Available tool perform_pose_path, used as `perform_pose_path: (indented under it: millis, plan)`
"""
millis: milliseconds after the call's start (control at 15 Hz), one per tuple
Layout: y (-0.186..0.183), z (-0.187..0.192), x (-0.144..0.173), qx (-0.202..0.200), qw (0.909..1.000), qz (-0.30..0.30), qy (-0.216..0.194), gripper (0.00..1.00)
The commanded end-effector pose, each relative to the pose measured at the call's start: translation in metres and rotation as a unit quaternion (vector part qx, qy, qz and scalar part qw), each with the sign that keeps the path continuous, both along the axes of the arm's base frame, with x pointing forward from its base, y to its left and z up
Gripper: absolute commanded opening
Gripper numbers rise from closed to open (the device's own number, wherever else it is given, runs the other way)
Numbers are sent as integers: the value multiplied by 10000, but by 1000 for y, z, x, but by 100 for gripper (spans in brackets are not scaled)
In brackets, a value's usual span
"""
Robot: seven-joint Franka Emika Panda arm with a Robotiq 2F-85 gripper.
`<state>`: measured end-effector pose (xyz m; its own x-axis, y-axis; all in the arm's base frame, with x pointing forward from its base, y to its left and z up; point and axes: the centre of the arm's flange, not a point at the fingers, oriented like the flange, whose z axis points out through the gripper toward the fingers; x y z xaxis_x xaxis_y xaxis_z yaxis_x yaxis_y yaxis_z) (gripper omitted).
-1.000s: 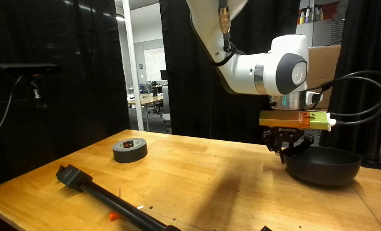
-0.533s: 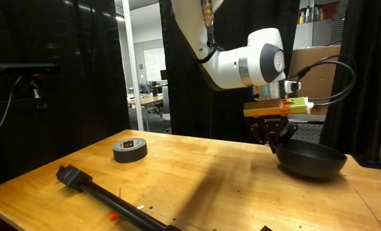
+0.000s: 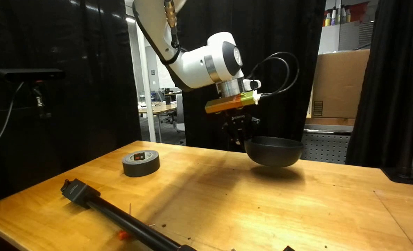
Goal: Move the bowl to the left
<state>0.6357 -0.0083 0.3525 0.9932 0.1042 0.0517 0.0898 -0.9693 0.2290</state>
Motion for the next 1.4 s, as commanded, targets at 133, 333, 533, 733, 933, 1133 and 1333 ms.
perform_pose_path:
  millis: [133,333,533,733,933,1133,1333]
  plan:
    - [56,23,-36,-189,9993,-213,-224,2]
    - [83,29,-56,-282,9987,-198,-387,2]
    - [112,33,-75,-462,9978,-104,-467,2]
    - [144,33,-87,-574,9968,-46,-560,2]
    - [176,30,-99,-472,9967,9,-665,2]
    - [210,33,-115,-306,9966,159,-747,2]
    - [232,28,-126,-261,9956,340,-831,2]
